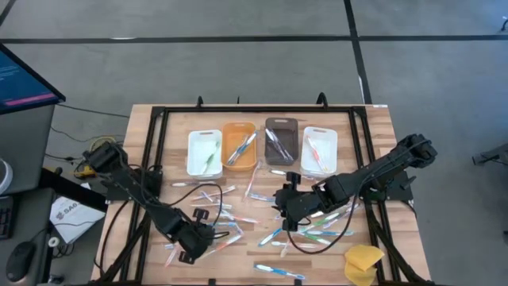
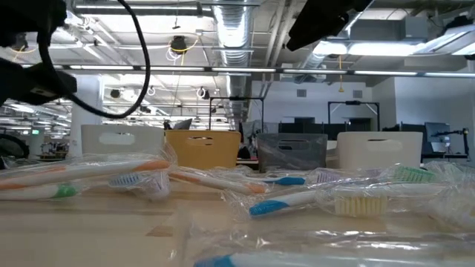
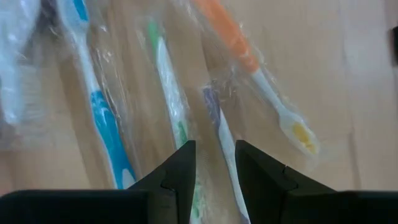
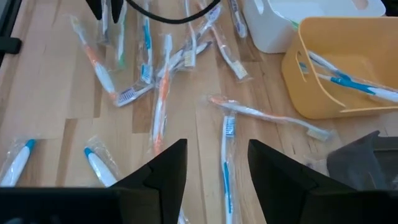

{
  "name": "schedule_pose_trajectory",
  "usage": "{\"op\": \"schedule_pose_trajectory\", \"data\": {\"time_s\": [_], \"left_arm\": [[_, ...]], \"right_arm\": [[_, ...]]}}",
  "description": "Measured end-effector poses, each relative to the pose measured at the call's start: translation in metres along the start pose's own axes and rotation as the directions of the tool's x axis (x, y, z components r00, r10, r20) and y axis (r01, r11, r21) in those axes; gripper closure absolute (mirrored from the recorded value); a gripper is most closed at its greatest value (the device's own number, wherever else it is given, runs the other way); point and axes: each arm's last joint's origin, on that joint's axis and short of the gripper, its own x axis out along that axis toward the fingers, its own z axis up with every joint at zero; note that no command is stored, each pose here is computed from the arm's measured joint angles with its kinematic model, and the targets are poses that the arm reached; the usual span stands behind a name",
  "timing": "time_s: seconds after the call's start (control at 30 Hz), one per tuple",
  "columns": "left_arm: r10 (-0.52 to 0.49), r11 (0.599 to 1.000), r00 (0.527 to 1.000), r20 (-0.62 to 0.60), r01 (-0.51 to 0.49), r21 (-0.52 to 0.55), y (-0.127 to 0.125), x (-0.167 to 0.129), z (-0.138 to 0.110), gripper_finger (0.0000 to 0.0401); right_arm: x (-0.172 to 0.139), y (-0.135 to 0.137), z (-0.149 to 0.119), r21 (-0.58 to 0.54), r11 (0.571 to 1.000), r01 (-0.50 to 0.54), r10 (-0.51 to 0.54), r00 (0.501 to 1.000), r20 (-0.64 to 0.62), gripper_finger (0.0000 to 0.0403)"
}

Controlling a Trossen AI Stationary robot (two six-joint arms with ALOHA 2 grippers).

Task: Pick & Place Toothbrushes
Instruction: Put the green toothbrush into the left white bin

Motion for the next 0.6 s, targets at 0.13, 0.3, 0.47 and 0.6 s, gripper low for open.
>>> {"op": "schedule_pose_trajectory", "data": {"time_s": [0.13,0.3,0.47,0.6], "left_arm": [[0.011,1.0,1.0,-0.012,-0.011,0.002,-0.0006,0.0064,-0.0005,0.0295],[0.033,0.999,0.999,0.004,-0.033,0.002,0.0001,0.0059,0.0001,0.0295],[0.033,0.999,0.999,0.007,-0.033,-0.006,0.0002,0.0055,0.0003,0.0295],[0.033,0.999,0.999,0.006,-0.033,-0.016,-0.0006,0.0054,-0.0003,0.0295]], "right_arm": [[-0.0002,0.0005,-0.0001,-0.001,1.0,-0.001,0.001,1.0,0.001,0.0239],[0.0005,-0.001,0.0004,0.002,1.0,0.003,-0.003,1.0,0.0,0.0238],[0.0022,-0.0048,0.0016,0.008,1.0,0.012,-0.012,1.0,-0.001,0.0239],[0.004,-0.0086,0.0028,0.018,1.0,0.021,-0.021,1.0,-0.002,0.0239]]}}
